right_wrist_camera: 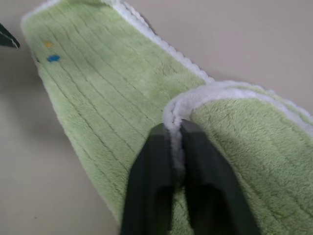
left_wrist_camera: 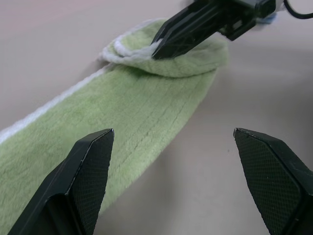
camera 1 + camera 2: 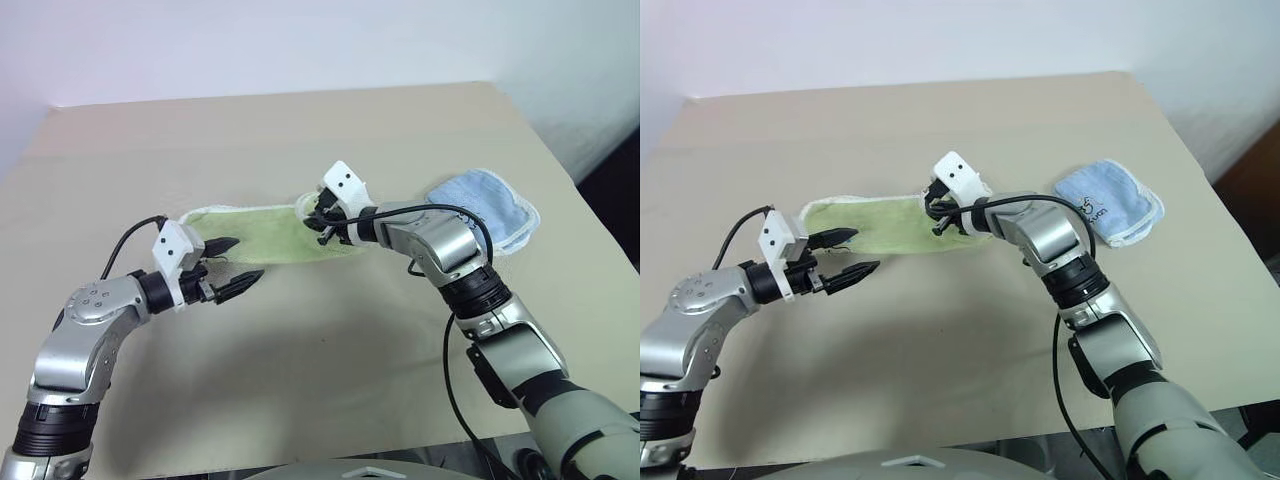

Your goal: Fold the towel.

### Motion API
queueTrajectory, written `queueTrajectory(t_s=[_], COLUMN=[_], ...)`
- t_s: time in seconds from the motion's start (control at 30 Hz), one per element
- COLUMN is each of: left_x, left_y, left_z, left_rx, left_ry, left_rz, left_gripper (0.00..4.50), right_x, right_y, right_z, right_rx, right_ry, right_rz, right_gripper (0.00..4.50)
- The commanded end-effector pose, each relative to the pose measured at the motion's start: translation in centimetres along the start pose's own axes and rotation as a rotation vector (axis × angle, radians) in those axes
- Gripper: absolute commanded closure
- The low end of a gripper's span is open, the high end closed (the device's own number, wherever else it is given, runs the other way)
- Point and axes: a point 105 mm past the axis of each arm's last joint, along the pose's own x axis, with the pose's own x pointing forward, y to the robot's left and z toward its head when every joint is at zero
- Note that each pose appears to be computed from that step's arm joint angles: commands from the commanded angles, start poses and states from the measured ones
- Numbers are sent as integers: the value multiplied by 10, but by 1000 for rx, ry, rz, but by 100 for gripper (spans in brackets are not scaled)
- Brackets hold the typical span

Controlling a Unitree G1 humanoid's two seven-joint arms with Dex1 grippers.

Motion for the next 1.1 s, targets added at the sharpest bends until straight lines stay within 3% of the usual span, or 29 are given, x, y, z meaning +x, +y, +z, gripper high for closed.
queueTrajectory(t_s=[0.03,0.2,0.3,0.4,0.73,0.83,1.1], left_x=[-8,-13,-16,-16,-13,-16,-32], left_y=[1,1,6,14,17,15,12], left_z=[12,13,14,6,7,-1,-22], left_rx=[17,-39,-100,-149,-386,-462,-722], left_ry=[-38,-73,-111,-88,-170,-141,-123], left_rz=[41,82,139,222,372,447,649], left_gripper=[39,39,39,39,39,39,39], right_x=[-20,-45,-53,-45,-2,-1,-35], right_y=[6,3,-7,-22,-29,-31,-40], right_z=[29,51,52,31,-59,-64,-8], right_rx=[26,69,126,129,3,-40,-161], right_ry=[-145,-282,-312,-251,-14,-15,-242], right_rz=[62,65,35,-46,-120,-134,-147], right_gripper=[277,111,111,111,444,448,448])
